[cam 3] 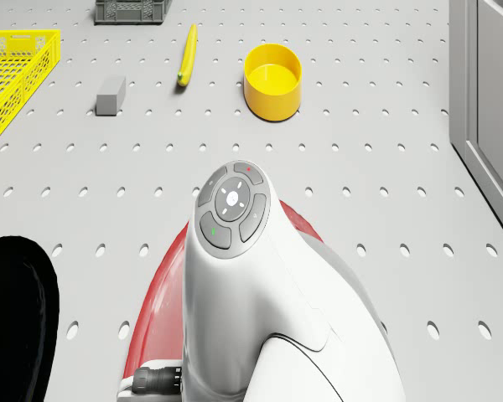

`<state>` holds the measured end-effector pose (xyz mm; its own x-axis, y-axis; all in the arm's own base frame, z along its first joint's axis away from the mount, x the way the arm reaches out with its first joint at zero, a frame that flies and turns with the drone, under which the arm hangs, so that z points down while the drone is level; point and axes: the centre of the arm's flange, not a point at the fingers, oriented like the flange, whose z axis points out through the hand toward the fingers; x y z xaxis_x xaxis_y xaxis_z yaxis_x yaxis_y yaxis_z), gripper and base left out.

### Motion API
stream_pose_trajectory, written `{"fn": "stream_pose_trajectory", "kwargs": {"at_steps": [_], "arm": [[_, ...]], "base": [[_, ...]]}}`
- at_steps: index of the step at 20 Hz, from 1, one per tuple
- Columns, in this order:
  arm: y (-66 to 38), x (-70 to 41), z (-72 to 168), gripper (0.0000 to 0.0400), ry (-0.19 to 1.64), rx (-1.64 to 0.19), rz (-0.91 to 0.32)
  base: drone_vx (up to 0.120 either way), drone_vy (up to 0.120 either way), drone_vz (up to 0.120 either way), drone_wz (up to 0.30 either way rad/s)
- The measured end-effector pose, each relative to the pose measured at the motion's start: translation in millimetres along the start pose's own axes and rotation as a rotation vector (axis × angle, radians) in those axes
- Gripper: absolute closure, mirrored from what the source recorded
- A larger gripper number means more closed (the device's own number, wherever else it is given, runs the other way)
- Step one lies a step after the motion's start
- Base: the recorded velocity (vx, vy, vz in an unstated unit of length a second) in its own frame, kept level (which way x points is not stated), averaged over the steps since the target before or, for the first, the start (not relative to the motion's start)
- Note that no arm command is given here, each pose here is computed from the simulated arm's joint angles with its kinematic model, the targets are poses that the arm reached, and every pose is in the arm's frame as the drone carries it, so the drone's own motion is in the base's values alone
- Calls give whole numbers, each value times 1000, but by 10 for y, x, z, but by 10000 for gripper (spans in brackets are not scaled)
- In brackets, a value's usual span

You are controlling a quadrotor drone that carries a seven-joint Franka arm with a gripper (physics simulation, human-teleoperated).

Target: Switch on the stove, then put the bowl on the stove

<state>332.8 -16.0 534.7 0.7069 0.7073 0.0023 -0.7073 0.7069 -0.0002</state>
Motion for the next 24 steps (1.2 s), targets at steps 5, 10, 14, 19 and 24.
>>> {"fn": "stream_pose_trajectory", "kwargs": {"at_steps": [5,10,14,19,24], "arm": [[0,0,0,0,0,0,0],[0,0,0,0,0,0,0],[0,0,0,0,0,0,0],[0,0,0,0,0,0,0],[0,0,0,0,0,0,0]], "base": [[120,0,0,0],[120,0,0,0],[120,0,0,0],[120,0,0,0],[120,0,0,0]]}}
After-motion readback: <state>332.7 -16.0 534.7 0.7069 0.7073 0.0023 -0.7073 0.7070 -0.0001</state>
